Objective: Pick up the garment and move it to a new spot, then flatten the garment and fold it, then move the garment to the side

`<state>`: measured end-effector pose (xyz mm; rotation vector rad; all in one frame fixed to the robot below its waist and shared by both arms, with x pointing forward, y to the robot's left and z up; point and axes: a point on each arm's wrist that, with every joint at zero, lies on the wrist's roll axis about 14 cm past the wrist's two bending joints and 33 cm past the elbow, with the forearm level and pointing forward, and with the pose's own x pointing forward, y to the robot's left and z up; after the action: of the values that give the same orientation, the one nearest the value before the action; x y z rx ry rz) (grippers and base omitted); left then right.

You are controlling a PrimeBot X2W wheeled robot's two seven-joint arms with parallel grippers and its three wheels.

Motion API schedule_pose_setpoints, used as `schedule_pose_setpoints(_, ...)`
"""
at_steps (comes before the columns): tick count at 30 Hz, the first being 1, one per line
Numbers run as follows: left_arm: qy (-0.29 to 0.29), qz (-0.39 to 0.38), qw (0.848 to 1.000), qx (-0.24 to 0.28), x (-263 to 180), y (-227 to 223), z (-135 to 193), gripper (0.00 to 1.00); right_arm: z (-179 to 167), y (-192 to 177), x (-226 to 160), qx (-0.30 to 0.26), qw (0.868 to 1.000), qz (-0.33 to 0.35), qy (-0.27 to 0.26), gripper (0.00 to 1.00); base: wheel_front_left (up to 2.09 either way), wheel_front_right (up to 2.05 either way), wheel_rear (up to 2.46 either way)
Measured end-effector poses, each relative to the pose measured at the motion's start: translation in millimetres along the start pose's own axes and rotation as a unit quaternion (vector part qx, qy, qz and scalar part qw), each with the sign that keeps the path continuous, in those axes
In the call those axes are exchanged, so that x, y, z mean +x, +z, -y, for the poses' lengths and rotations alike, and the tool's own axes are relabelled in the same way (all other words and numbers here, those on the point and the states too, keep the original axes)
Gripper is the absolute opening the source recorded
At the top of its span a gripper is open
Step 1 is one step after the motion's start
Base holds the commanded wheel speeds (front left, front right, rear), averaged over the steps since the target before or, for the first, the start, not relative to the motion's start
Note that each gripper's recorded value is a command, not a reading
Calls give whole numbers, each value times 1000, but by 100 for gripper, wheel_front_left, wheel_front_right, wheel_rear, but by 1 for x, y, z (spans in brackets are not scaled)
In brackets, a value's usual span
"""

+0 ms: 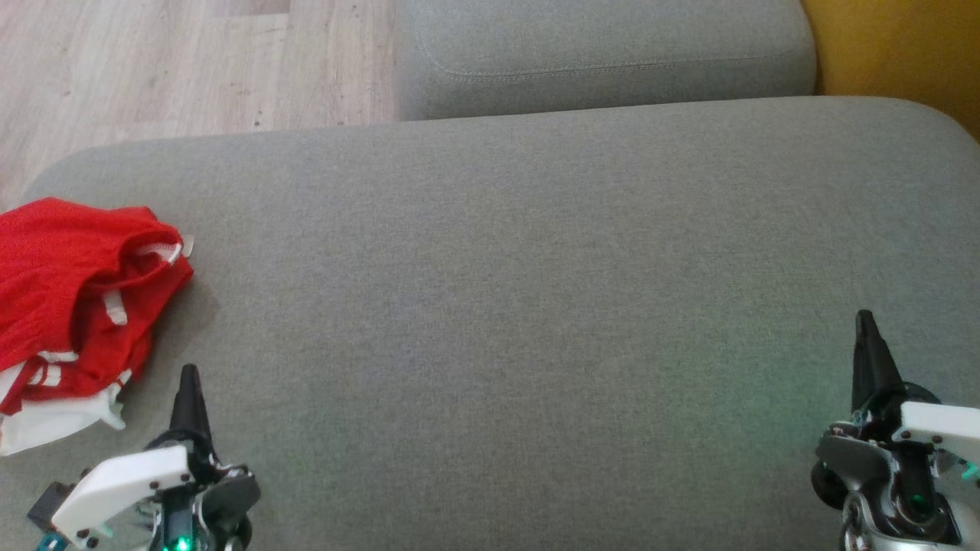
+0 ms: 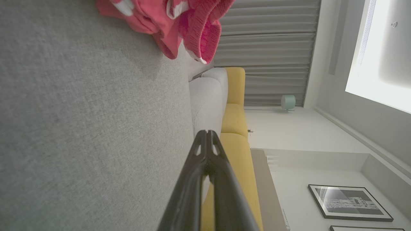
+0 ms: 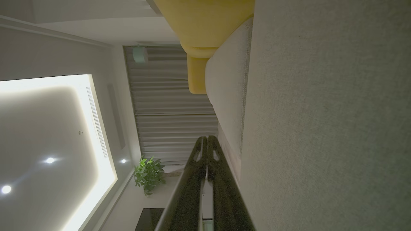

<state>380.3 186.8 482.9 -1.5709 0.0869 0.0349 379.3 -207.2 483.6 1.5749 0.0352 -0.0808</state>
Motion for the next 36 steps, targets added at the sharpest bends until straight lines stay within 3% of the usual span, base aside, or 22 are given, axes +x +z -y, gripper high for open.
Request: schedule_pose_setpoints(36,0,0,1000,0,0,0,0,0,0,0,0,0,1000,0,0,0,0,0,0)
